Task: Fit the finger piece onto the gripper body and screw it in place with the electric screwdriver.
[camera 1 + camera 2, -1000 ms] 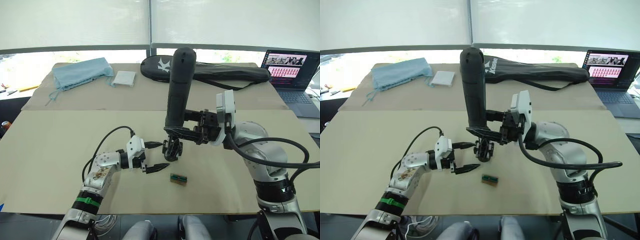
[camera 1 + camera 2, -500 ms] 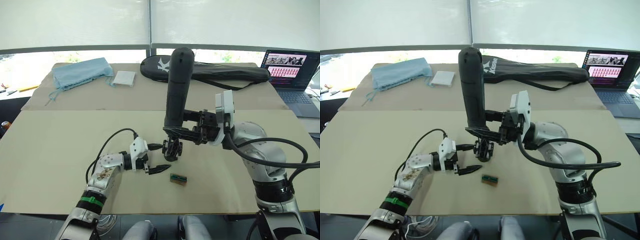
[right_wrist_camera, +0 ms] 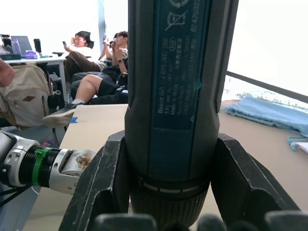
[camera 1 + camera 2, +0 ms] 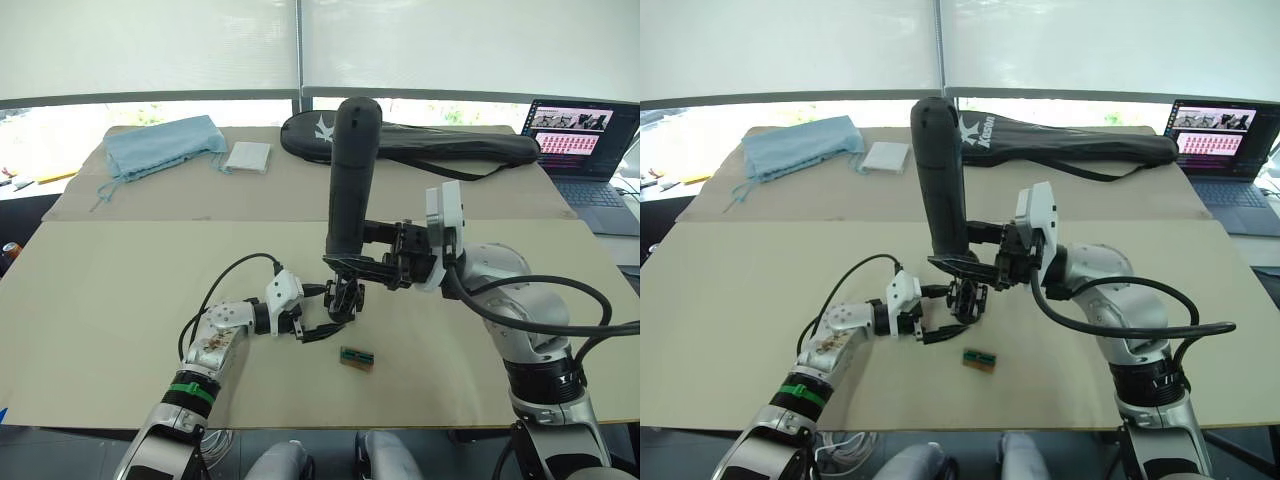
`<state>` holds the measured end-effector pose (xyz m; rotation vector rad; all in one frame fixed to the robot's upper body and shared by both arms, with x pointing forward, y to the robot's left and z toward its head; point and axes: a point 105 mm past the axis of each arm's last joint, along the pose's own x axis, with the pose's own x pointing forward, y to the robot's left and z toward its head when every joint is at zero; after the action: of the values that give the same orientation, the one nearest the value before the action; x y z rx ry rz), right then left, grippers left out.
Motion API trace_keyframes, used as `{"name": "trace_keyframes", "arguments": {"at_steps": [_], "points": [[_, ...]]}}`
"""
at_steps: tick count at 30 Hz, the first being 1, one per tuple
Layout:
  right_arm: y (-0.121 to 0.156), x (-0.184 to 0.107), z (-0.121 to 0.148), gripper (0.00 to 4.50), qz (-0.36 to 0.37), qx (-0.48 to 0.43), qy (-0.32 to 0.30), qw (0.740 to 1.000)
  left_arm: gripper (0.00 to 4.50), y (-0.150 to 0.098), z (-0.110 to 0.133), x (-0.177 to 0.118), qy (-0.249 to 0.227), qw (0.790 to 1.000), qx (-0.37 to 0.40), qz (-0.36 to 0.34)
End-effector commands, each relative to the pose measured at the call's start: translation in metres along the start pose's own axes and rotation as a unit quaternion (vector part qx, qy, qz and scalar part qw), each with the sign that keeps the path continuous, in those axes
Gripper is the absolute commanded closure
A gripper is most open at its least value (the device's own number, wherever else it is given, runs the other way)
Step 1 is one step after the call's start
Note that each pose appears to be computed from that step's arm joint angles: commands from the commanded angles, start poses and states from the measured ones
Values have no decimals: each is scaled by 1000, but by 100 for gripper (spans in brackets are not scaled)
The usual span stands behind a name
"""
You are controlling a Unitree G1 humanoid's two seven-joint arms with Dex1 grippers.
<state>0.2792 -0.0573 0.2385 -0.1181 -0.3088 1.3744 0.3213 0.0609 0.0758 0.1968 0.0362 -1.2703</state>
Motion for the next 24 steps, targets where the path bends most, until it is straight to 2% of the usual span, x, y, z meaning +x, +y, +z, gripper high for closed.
{"name": "trace_keyframes", "arguments": {"at_steps": [1, 24], "points": [[0, 2, 16, 258, 6, -26, -15, 1000, 0, 0, 4, 5, 0, 1000, 10, -12], [-2, 0, 14, 258, -3, -28, -7, 1000, 0, 1, -1, 19, 15, 999, 21, -43]]}}
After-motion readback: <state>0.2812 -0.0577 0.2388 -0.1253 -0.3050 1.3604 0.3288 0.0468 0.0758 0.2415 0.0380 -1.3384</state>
